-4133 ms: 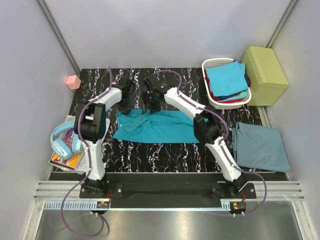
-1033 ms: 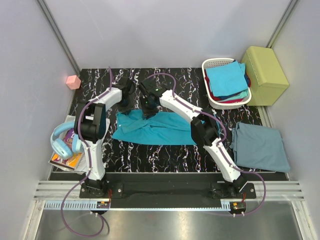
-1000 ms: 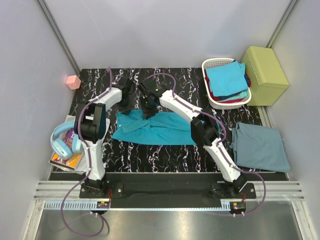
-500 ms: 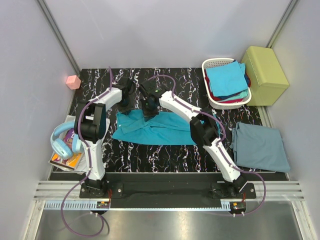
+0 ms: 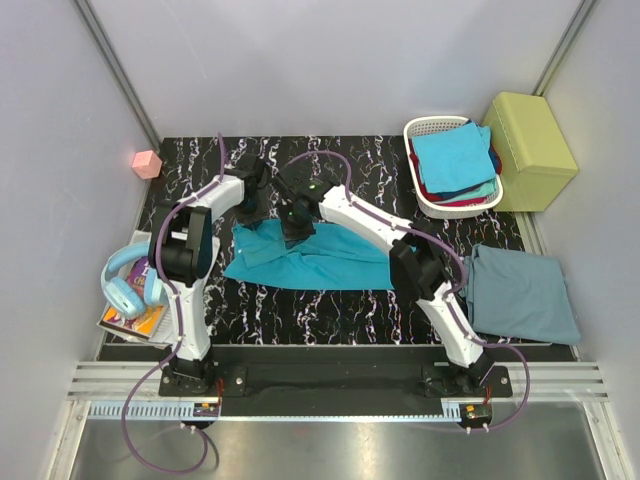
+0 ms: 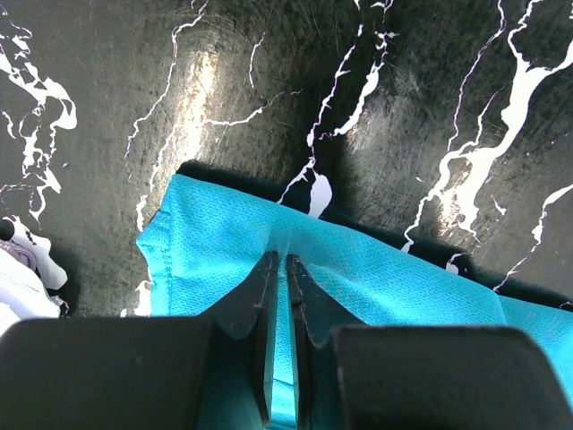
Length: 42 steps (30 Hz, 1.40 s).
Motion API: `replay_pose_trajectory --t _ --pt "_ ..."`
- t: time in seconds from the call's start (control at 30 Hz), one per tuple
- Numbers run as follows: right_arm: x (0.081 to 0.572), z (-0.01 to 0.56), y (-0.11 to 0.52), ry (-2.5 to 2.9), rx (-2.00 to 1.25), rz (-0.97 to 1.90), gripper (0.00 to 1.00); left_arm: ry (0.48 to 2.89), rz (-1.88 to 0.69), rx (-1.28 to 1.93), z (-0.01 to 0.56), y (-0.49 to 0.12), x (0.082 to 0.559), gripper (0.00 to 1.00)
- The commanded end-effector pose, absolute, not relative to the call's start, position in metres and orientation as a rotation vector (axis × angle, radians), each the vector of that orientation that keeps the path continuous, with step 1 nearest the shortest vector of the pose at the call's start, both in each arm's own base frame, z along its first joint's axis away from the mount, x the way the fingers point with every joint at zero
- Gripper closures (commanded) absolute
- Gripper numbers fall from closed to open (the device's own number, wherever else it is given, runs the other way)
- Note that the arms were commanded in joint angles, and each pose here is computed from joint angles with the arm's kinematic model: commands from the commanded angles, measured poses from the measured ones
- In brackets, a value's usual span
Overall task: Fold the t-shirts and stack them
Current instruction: Fold the other side of the tshirt into a rectangle
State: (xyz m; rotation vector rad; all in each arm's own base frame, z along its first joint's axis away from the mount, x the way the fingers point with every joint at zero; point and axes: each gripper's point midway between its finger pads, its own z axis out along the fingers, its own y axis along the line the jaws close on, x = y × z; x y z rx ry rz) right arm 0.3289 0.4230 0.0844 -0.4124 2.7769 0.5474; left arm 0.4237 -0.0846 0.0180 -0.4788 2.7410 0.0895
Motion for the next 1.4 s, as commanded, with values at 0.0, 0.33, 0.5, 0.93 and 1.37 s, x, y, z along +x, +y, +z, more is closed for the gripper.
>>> replay_pose_trajectory --t 0.0,0.33,0.5,0.93,1.37 --pt "0.323 0.126 0.43 2.682 -0.422 0.605 1.0 2.781 0.081 -0.467 0.006 -0.091 0.414 0.89" --pt "0.326 0.111 0.418 2.666 -0.427 0.485 0.72 2.784 0.085 -0.463 0.006 -0.091 0.412 0.89" --pt "0.358 0.115 0.411 2.643 -0.371 0.481 0.55 2.784 0.088 -0.459 0.006 -0.092 0.411 0.89" --pt "0.385 0.082 0.41 2.704 -0.347 0.499 0.57 2.782 0.093 -0.462 0.006 -0.092 0.41 0.88" --pt "0.378 0.071 0.419 2.737 -0.356 0.557 0.59 2.777 0.095 -0.456 0.007 -0.092 0.414 0.88"
